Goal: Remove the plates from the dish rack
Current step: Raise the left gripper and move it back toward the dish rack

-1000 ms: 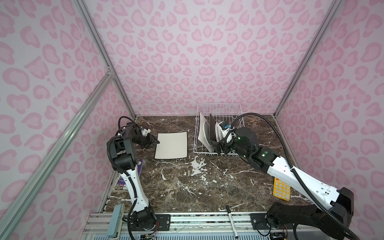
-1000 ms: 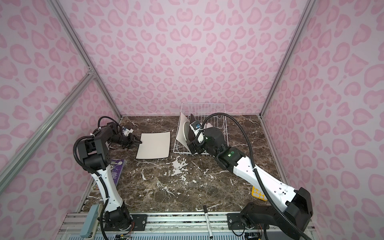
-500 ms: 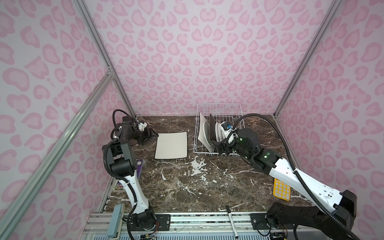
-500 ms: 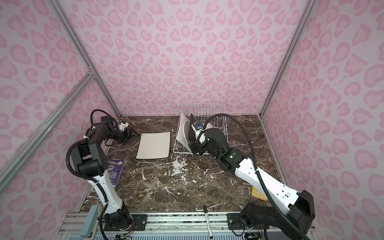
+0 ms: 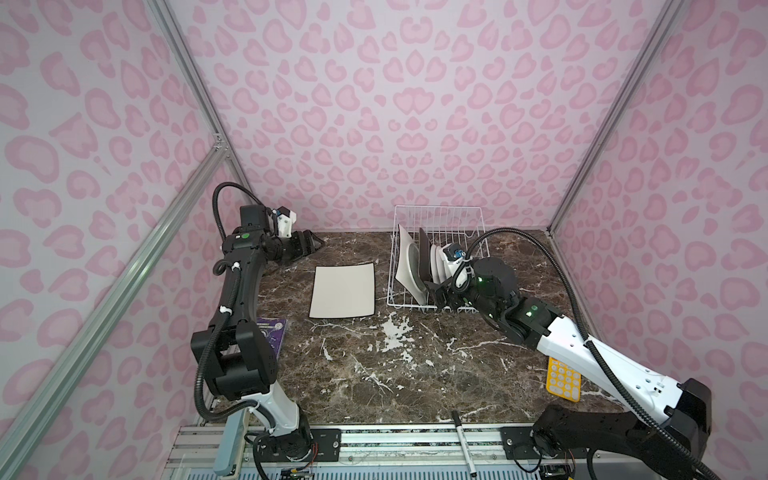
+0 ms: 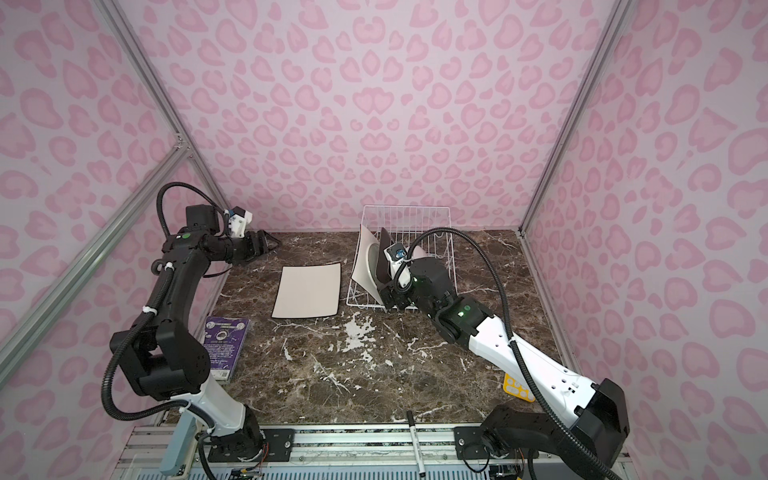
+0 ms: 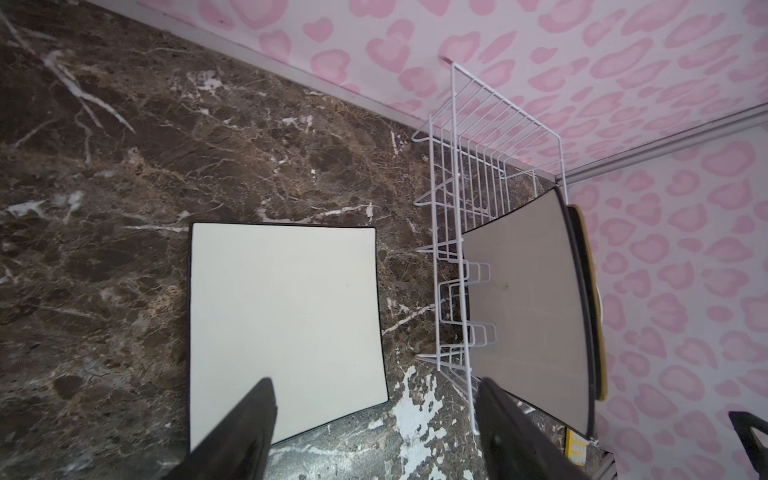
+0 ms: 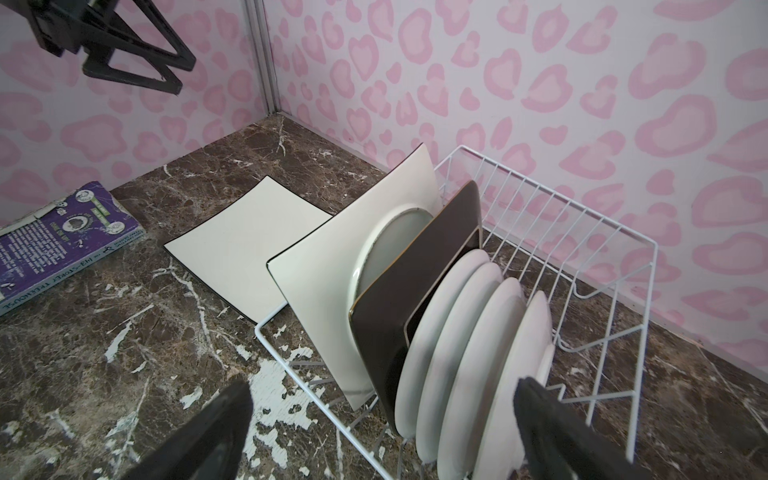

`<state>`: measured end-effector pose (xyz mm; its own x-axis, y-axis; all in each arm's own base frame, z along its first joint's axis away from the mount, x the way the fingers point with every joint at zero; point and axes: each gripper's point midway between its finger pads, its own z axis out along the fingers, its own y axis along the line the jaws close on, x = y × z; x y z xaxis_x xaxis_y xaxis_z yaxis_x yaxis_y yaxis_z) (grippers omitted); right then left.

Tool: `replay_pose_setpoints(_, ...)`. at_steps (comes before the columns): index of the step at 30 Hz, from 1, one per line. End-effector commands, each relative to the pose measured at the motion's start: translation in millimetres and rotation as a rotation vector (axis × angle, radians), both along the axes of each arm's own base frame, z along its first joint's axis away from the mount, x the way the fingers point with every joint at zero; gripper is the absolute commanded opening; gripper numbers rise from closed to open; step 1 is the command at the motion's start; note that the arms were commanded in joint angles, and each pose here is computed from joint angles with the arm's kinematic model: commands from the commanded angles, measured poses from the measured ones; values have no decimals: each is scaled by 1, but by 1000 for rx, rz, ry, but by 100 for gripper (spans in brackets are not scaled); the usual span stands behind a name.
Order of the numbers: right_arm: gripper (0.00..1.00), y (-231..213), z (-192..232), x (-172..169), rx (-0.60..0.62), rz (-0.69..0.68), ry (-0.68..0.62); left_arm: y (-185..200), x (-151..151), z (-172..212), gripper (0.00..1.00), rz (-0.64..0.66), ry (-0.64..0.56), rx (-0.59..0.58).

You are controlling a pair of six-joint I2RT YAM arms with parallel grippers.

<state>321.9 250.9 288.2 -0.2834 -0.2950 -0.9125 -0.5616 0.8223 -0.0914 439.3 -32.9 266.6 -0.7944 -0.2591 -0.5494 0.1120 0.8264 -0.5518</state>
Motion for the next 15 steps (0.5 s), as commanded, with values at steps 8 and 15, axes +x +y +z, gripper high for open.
replay_pose_setpoints(8,99,-4,-6,7,-2,-52,10,-57,-14,29,77,-66,-76,39)
replay_pose_setpoints(15,99,-4,-7,9,6,-61,3,-100,-20,31,77,-123,-87,33)
